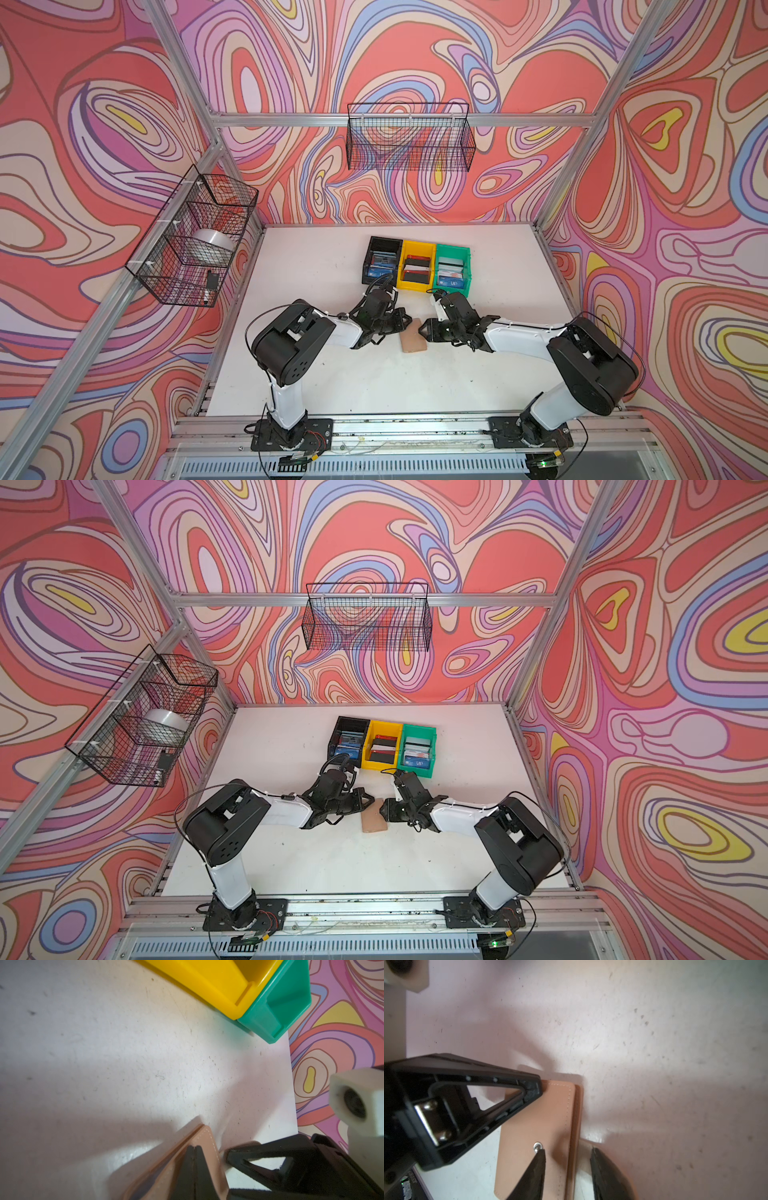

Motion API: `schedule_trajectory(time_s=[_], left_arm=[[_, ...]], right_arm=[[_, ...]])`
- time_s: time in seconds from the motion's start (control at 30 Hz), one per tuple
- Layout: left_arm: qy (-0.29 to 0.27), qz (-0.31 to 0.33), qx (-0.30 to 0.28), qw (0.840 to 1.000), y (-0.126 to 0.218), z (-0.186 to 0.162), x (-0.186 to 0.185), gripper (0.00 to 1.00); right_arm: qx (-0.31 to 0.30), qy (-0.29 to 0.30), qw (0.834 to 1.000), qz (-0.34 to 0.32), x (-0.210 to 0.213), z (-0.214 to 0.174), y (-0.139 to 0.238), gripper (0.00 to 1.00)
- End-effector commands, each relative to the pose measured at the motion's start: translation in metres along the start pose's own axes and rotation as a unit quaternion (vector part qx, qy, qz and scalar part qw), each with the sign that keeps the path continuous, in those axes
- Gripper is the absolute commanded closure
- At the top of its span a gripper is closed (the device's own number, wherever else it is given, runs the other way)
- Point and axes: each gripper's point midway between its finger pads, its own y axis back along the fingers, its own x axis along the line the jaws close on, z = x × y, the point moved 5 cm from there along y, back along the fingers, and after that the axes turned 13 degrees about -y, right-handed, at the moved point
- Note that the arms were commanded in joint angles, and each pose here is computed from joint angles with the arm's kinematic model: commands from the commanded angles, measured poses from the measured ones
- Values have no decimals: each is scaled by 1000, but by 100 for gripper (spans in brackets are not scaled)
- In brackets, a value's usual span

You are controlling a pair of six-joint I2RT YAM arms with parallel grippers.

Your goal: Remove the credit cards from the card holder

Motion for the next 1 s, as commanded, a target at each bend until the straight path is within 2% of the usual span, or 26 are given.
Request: schedule_trajectory(time_s=[0.0,0.2,0.47,0.6,0.73,0.97], left_arm=[[17,34,32,999,-4,-14,14,100],[5,21,41,999,2,1,-5,100],[-40,48,52,997,39,30,-35,100],[-31,88,71,993,55,17,-25,100],[6,110,100,989,57,-12,-5,100],[44,91,109,989,42,-28,7,100]], right_arm=[[1,-6,1000,10,1,3,-5,60],[39,-9,998,43,8,-3,-20,60],[46,-7,998,47,9,-3,-20,60],[44,-6,998,48,10,-4,-16,60],[43,-2,997,57,15,-3,-10,60],[55,2,995,87,25,-3,-8,61]])
